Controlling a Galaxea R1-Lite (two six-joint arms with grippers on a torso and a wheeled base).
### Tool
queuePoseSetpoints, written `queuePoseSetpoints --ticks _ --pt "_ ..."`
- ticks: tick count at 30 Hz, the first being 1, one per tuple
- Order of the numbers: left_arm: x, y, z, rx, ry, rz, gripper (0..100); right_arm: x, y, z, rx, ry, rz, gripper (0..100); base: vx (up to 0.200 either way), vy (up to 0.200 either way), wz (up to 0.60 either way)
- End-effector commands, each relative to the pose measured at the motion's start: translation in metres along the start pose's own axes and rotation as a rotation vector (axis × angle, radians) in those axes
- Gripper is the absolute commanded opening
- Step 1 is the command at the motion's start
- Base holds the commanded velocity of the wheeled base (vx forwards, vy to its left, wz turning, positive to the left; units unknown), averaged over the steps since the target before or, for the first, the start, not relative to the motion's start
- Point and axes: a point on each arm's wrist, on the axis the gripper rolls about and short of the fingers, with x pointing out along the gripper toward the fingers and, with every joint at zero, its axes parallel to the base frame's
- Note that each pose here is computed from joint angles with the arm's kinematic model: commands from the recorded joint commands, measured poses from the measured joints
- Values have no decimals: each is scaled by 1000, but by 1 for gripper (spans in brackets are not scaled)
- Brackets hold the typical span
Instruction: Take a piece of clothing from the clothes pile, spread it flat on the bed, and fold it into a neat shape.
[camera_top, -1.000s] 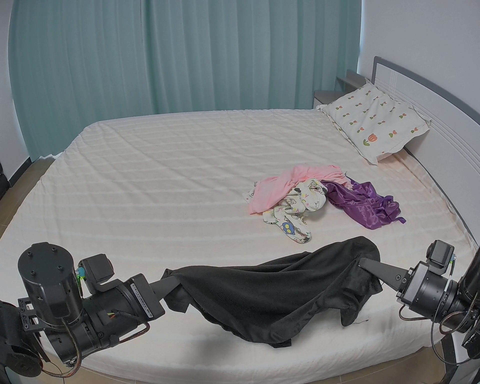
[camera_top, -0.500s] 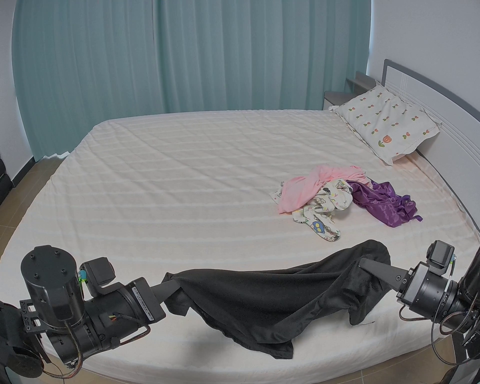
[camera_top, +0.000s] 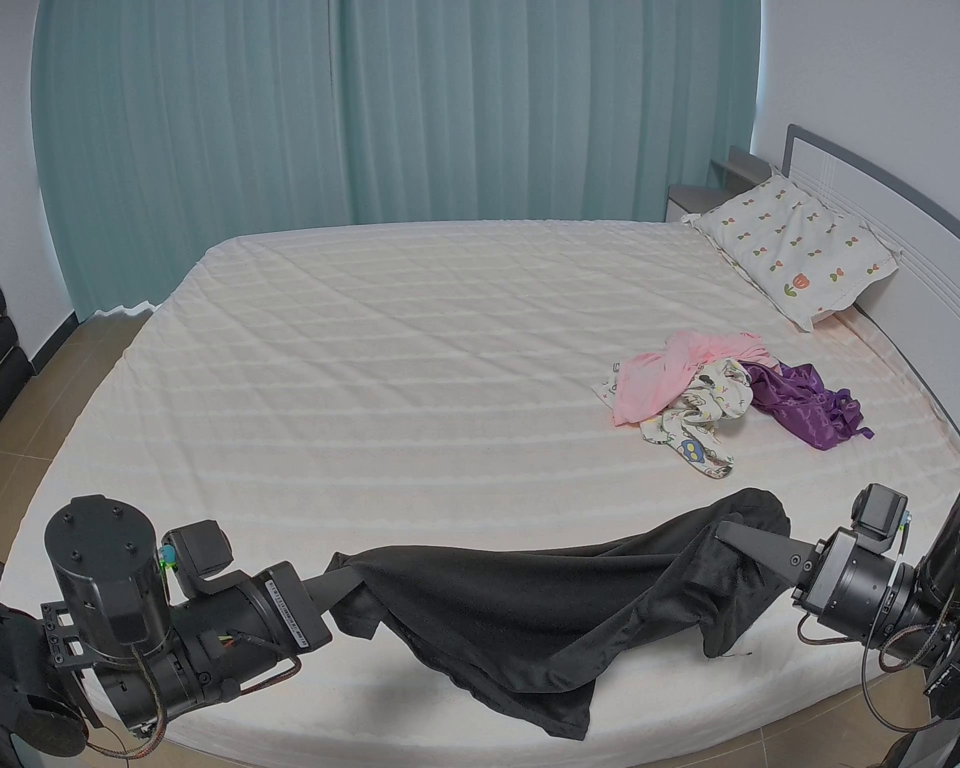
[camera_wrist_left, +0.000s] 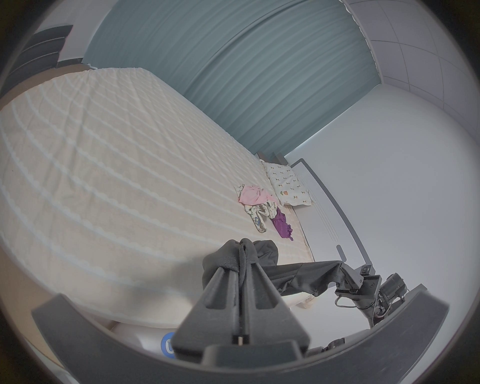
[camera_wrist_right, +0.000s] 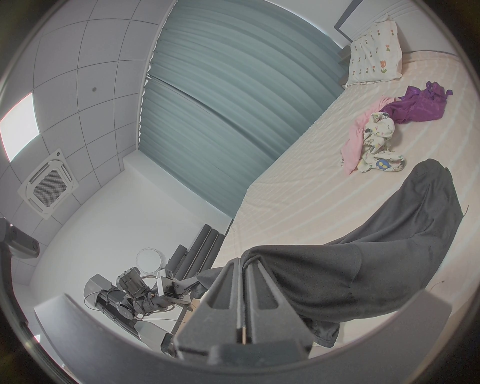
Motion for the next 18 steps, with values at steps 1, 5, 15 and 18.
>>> queuePoseSetpoints --ticks 1,5,15,18 --pt "0 1 -1 0 2 3 0 0 0 0 0 2 1 0 0 200 0" --pt "1 1 -1 1 6 5 0 0 0 0 2 -1 -4 0 0 200 0" --pt "5 4 -4 4 22 26 0 -1 -2 0 3 -3 -18 0 -20 0 0" --pt "7 5 -5 5 29 33 0 -2 -2 0 3 -2 -15 0 -200 0 0"
